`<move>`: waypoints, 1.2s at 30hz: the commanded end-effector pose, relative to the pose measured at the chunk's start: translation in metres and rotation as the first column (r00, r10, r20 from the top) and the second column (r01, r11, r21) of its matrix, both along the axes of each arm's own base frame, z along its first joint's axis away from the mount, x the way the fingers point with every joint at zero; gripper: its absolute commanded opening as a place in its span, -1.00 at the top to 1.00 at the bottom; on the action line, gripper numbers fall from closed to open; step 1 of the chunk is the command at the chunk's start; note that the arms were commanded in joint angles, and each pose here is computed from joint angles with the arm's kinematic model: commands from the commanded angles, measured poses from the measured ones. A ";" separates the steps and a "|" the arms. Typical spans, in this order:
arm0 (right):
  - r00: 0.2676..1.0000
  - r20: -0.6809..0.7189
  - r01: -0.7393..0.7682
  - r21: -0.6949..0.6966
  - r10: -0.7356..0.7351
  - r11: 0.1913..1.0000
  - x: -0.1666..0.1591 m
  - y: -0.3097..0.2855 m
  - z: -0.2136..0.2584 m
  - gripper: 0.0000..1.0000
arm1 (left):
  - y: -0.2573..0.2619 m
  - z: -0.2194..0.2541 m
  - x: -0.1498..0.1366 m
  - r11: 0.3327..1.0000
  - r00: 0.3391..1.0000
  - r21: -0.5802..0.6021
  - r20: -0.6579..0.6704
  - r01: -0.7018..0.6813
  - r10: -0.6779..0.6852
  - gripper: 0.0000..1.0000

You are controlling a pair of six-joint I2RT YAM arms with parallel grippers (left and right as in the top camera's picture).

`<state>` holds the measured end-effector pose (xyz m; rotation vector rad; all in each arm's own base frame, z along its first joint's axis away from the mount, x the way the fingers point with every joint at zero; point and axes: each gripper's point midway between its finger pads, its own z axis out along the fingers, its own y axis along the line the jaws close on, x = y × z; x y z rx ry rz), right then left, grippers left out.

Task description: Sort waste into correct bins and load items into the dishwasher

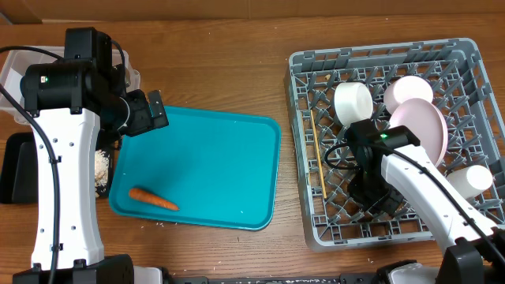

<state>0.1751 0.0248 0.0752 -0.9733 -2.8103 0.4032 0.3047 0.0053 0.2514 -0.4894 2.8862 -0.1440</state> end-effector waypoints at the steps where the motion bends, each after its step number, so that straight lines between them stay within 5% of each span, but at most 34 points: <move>1: 0.997 0.057 -0.062 0.060 0.058 0.996 0.017 0.010 0.016 0.86 | -0.002 -0.003 0.000 1.000 1.000 0.005 -0.009 0.019 -0.018 -1.00; 7: 0.952 0.226 -0.235 0.111 0.205 0.966 0.058 0.024 0.074 0.77 | -0.002 -0.003 -0.002 1.000 1.000 0.004 -0.018 0.018 -0.018 -1.00; 9: 0.902 0.310 -0.358 0.147 0.301 0.922 0.075 0.037 0.099 0.39 | -0.003 -0.003 -0.004 1.000 1.000 -0.003 -0.025 0.018 -0.018 -1.00; 11: 0.841 0.393 -0.462 0.166 0.371 0.871 0.089 0.049 0.124 -0.60 | -0.004 -0.005 -0.006 1.000 0.999 -0.009 -0.036 0.007 -0.007 -1.00; 13: 0.782 0.468 -0.533 0.157 0.413 0.832 0.101 0.057 0.148 -0.84 | -0.006 -0.008 -0.009 1.000 0.998 -0.027 -0.055 -0.003 0.001 -0.99; 18: 0.698 0.556 -0.582 0.074 0.450 0.810 0.119 0.048 0.185 -0.89 | -0.012 -0.043 -0.026 0.995 0.981 -0.063 -0.183 -0.077 0.064 -1.00; 28: 0.776 0.520 -0.460 0.079 0.358 0.884 0.120 0.002 0.180 -1.00 | -0.012 -0.133 -0.055 0.975 0.914 -0.031 -0.355 -0.221 0.196 -0.99; 36: 0.794 0.500 -0.443 0.087 0.345 0.892 0.120 -0.003 0.173 -1.00 | 0.019 -0.179 -0.065 0.932 0.877 0.159 -0.319 -0.325 0.360 -1.00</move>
